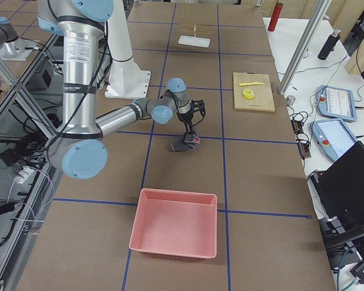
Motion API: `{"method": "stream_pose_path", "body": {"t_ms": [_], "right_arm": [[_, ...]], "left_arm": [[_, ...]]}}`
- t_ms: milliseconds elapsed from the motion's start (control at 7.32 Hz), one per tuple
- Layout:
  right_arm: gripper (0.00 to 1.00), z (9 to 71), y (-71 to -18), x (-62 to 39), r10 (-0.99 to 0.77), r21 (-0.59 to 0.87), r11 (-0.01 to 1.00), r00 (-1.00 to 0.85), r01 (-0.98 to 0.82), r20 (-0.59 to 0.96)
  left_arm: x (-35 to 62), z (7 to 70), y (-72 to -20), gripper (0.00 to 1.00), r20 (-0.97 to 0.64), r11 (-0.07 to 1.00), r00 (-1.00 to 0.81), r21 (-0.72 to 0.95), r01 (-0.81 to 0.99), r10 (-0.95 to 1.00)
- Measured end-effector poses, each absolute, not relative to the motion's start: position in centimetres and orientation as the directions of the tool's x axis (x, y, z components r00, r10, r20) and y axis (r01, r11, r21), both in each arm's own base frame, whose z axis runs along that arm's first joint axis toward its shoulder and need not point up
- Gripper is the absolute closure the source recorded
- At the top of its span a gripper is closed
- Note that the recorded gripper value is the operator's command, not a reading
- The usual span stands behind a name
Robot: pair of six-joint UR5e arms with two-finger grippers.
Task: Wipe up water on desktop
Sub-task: 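Press the towel on the table and sweep it nearer the robot, then wipe the table beside the pink bin with the towel in the right gripper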
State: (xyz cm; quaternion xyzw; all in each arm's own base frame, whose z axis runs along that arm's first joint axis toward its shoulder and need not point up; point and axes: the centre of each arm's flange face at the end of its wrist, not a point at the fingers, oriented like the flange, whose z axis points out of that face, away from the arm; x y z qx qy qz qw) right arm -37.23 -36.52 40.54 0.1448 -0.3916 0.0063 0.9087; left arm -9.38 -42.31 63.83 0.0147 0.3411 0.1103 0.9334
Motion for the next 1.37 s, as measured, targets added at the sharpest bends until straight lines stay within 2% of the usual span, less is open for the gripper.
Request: {"method": "stream_pose_path", "body": {"t_ms": [410,546,1365], "right_arm": [[1.0,27.8,-29.4,-46.8,-0.008,0.185,0.961,0.652,-0.204,0.758],[1.0,26.7,-28.1,-46.2,0.001,0.181,0.964,0.681,-0.196,0.732],[1.0,41.4,-26.7,-32.7,-0.107,0.24,0.971,0.904,0.005,0.415]], "left_arm": [[-9.4,63.9,-42.3,0.01,-0.634,0.975,0.743,0.102,-0.196,0.215],[-9.4,63.9,-42.3,0.01,-0.634,0.975,0.742,0.103,-0.196,0.216],[-9.4,63.7,-42.3,0.01,-0.633,0.975,0.742,0.107,-0.196,0.219]]}}
